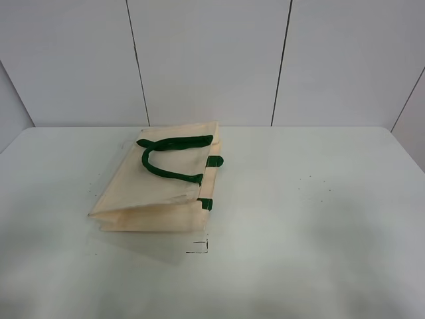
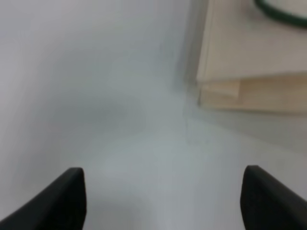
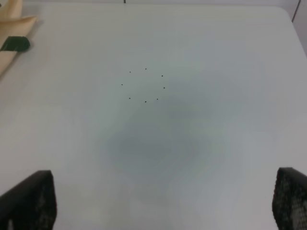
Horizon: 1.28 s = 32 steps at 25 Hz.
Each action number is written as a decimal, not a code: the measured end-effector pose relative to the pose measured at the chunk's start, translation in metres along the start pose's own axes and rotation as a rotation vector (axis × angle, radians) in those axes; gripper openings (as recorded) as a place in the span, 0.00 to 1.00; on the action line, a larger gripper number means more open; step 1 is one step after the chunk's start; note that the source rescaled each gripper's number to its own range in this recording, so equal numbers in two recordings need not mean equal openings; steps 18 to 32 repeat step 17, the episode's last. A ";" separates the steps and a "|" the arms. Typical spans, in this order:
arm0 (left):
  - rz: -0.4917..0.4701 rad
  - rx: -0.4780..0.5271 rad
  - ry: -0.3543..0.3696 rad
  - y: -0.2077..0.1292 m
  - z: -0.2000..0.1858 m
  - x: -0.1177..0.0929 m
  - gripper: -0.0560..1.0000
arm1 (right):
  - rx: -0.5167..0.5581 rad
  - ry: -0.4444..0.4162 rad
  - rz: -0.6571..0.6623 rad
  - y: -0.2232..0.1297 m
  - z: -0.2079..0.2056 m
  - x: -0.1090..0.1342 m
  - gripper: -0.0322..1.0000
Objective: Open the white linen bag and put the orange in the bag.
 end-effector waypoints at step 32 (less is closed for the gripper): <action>-0.008 0.000 -0.019 -0.002 0.000 -0.004 0.85 | 0.000 0.000 0.000 0.000 0.000 0.000 1.00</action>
Point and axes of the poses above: a point on each arm's last joint axis where the gripper is mounted, z pointing out along that axis toward the gripper, x along the wrist's bending axis when the last joint is at zero, y = z × x, the point moved 10 cm from there along z, pointing out along that axis toward the gripper, and after that the axes turned 1 degree about z, right-handed, at the moved point
